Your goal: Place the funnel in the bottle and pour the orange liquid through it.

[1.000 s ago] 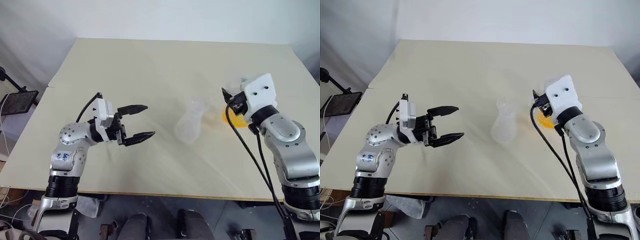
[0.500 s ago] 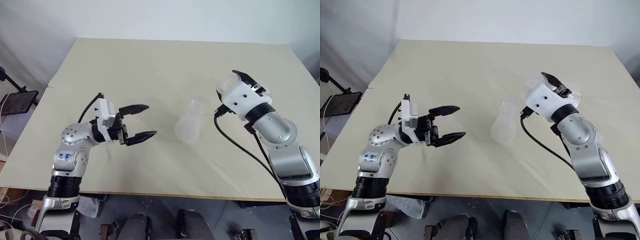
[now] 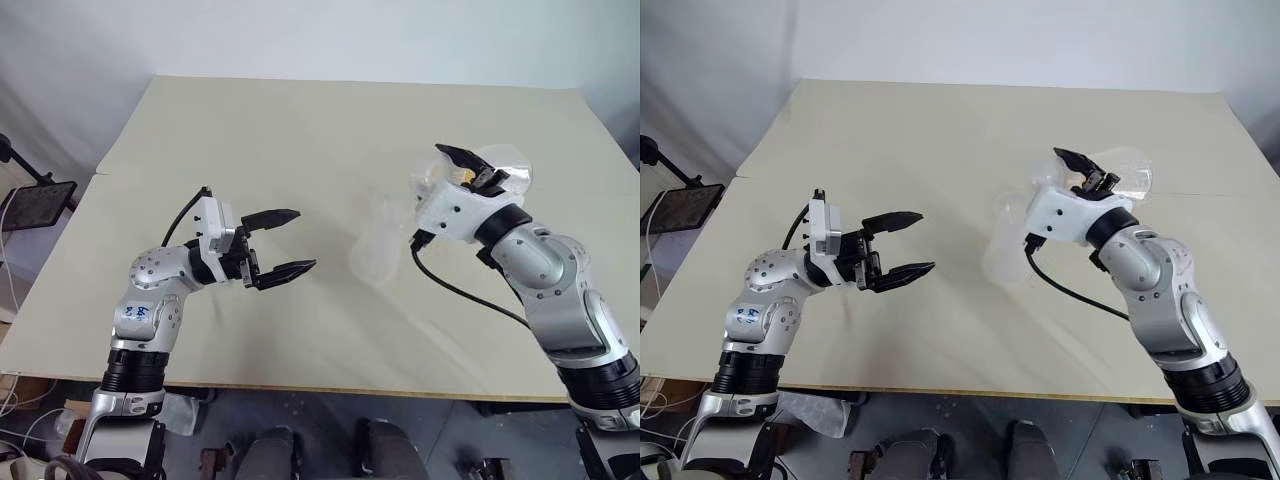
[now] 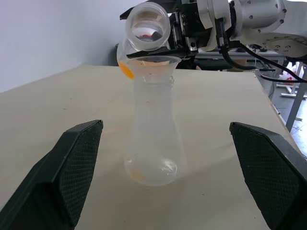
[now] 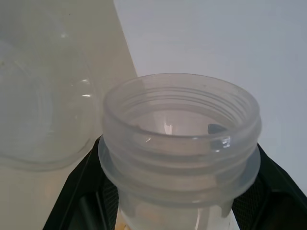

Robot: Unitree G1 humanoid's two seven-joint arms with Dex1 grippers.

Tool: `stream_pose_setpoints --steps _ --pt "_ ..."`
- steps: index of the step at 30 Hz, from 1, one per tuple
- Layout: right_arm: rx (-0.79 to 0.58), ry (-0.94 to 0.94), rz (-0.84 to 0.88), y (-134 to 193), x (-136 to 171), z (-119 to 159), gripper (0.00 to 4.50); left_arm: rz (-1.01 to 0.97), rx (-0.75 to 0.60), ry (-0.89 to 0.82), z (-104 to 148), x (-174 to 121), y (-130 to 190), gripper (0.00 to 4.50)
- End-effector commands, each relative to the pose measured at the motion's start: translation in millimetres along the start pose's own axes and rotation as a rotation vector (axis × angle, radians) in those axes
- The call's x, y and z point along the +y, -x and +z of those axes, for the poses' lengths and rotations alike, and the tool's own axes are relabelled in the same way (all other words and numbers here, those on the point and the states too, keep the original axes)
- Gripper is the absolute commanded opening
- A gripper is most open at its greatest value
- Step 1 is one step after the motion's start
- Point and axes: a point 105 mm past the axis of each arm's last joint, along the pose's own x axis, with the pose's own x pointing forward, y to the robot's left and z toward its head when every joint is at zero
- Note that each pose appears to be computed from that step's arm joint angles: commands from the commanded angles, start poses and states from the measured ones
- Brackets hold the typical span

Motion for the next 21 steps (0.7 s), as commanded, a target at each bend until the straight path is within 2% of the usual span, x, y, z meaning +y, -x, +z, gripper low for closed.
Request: stream_pose_setpoints --steps 1,21 --pt "-0.044 0.104 -0.061 0.6 -18.8 12.6 2.47 -0.003 -0.018 -0.042 7.8 0.9 -2.4 4.50" --pt "-0.059 0.275 -0.086 0.2 -21.9 14.3 2.47 -0.002 -0.026 -0.042 7.6 1.3 -4.1 4.50"
